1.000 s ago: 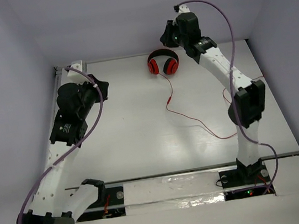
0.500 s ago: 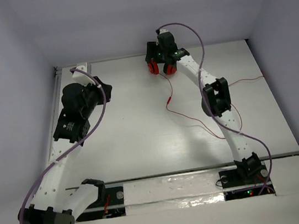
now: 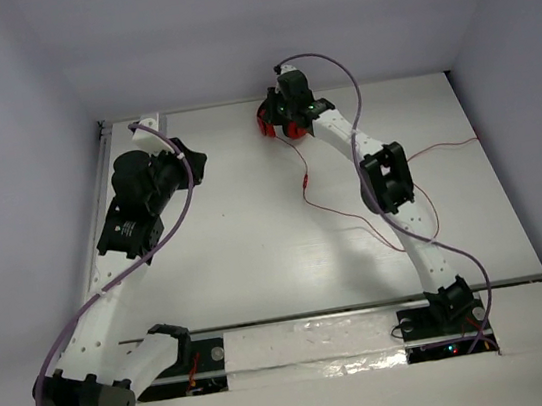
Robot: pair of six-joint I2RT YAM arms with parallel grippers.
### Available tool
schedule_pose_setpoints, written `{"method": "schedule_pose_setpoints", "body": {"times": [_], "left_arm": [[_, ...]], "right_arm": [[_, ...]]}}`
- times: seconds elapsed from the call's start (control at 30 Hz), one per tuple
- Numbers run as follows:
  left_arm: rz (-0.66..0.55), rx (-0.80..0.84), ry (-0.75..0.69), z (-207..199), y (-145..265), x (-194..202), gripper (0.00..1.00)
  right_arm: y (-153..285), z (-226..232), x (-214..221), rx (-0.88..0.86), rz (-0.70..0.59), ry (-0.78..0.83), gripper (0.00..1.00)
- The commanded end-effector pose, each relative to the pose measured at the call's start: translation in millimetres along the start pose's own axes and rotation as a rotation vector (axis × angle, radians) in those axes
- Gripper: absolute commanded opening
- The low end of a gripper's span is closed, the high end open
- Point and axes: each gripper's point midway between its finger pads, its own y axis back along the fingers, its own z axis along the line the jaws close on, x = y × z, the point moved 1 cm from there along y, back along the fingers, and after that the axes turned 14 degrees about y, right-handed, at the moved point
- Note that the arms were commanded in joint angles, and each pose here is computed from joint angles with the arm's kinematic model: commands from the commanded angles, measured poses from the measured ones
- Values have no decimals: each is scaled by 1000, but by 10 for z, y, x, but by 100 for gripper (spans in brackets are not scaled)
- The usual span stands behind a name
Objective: Wrap the headphones
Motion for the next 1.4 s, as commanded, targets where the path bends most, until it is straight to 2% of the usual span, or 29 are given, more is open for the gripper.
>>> {"method": "schedule_pose_setpoints", "body": {"times": [0.0,0.03,0.07,0.1,0.13,0.17,0.2,0.23,0.27,0.3,0.33,0.43,0.47,0.53,0.57,0.63,0.67,0.7,0.77,0.87,0.93,1.03,1.1,1.13,1.17,1.2,1.23,1.27,1.37], "left_arm": [[-36,34,22,-73,-7,-68,19],[-39,29,39,-73,-6,-75,19],[-41,16,52,-52,-15,-73,19],[-61,-17,69,-1,-28,-100,20],[-68,-36,85,28,-35,-108,21],[-75,-57,123,54,-51,-112,22],[-87,-92,142,115,-88,-122,22],[-84,-104,163,130,-116,-116,23],[-74,-113,173,150,-143,-85,23],[-50,-124,185,185,-221,-25,24],[-37,-121,197,190,-269,12,26],[65,-119,241,254,-508,280,30],[93,-113,249,266,-571,357,29],[169,-133,277,383,-750,609,26],[176,-123,278,392,-820,644,24],[225,-149,287,509,-991,818,21],[250,-142,274,484,-1042,891,23],[257,-148,258,474,-1104,905,25],[294,-122,191,400,-1217,1067,37],[281,-118,76,374,-1360,1105,45],[317,-105,35,395,-1488,1169,48],[375,-9,-80,215,-1651,1261,54],[385,15,-184,208,-1806,1263,56],[419,23,-207,225,-1836,1319,57],[435,30,-232,233,-1886,1338,57],[460,75,-294,170,-1946,1305,57],[546,57,-304,302,-1979,1517,57],[575,64,-318,320,-2010,1567,58],[638,107,-346,321,-2138,1679,59]], "right_arm": [[208,455,8,-145,11,52,22],[366,492,-137,-153,-13,67,19],[436,567,-105,-173,-11,100,13],[454,575,176,-210,29,110,12],[551,655,218,-232,30,123,12],[824,731,-9,-259,-20,145,8],[908,749,304,-307,36,150,8],[1198,827,104,-338,-15,173,8],[1298,816,150,-338,-15,179,5],[1409,836,239,-364,2,190,4],[1494,793,566,-375,71,186,4],[1851,854,746,-443,84,206,2],[1928,815,1061,-460,145,204,0],[2148,888,1162,-528,142,214,0],[2227,861,1382,-543,179,216,0],[2369,896,1349,-566,155,225,0],[2394,901,1356,-569,153,221,23],[2401,879,1344,-550,155,220,39],[2461,894,1230,-545,124,224,72],[2637,932,906,-523,35,227,83],[2772,936,635,-486,-36,225,83],[3122,995,218,-470,-155,216,85],[3372,1014,22,-457,-219,203,82],[3451,1011,-39,-447,-243,196,75],[3518,999,-62,-434,-257,171,42],[3697,999,-173,-425,-313,170,21],[3793,1001,-207,-424,-338,169,6],[3858,998,-183,-426,-348,164,0],[4214,1038,-341,-443,-457,156,0]]}}
